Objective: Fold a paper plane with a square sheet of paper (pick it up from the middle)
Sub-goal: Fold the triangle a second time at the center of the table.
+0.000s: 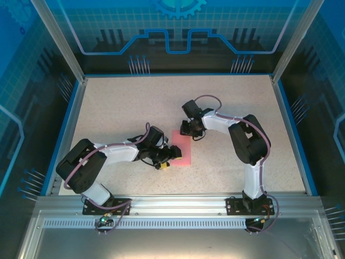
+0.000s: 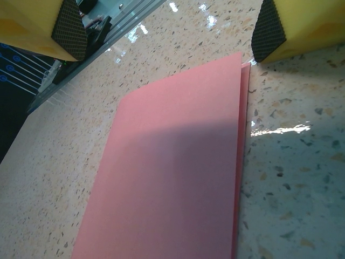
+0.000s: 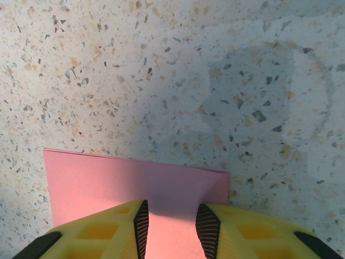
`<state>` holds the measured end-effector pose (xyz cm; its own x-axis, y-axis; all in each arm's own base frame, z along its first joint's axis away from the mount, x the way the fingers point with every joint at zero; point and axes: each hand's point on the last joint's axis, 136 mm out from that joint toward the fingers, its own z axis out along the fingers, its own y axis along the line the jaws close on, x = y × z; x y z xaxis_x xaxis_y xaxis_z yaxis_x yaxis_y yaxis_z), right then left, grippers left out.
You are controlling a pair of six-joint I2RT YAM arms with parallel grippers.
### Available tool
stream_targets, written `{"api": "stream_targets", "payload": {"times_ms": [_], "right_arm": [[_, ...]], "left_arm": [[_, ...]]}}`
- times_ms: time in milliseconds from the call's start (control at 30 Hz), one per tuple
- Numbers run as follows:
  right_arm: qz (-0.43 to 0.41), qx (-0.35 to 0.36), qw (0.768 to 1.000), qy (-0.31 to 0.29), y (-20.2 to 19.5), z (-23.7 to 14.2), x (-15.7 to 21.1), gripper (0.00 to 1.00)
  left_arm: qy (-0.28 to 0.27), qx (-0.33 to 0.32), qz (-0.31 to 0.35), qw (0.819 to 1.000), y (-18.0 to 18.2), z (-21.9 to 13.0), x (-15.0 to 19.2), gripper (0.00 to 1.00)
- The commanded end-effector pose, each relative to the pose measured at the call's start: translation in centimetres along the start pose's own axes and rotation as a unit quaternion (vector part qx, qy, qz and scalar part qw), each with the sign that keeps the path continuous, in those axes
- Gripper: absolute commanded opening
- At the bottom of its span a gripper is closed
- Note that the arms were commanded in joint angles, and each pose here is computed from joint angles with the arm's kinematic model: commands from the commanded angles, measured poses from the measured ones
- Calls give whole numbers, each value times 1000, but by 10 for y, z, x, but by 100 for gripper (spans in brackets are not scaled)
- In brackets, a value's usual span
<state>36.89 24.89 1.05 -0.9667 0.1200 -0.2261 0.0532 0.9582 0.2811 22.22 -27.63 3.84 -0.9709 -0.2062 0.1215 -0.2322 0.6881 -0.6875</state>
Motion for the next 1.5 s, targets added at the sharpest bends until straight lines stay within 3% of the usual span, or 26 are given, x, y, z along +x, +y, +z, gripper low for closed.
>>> {"api": "stream_targets", "payload": {"times_ms": [0, 167, 500, 800, 1133, 1267, 1467], "right_arm": [[20, 51, 996, 67, -41, 40, 40, 36], [21, 51, 996, 71, -42, 43, 43, 36], [22, 49, 996, 76, -43, 46, 45, 36], [21, 48, 996, 76, -43, 47, 46, 36], [18, 44, 996, 78, -41, 46, 47, 36], [19, 44, 996, 77, -41, 45, 47, 36], [19, 34, 996, 76, -37, 42, 46, 36]], "left_arm": [[9, 18, 13, 1000, -14, 5, 0, 84], [16, 45, 10, 999, -21, 9, 1, 81], [-12, 43, 14, 999, -23, 4, -7, 64], [-44, 28, 20, 998, -18, -6, -11, 61], [-71, 66, 133, 986, -40, -19, -24, 62], [-62, 75, 129, 987, -39, -15, -32, 61], [-33, 77, 102, 991, -35, 0, -33, 49]]}}
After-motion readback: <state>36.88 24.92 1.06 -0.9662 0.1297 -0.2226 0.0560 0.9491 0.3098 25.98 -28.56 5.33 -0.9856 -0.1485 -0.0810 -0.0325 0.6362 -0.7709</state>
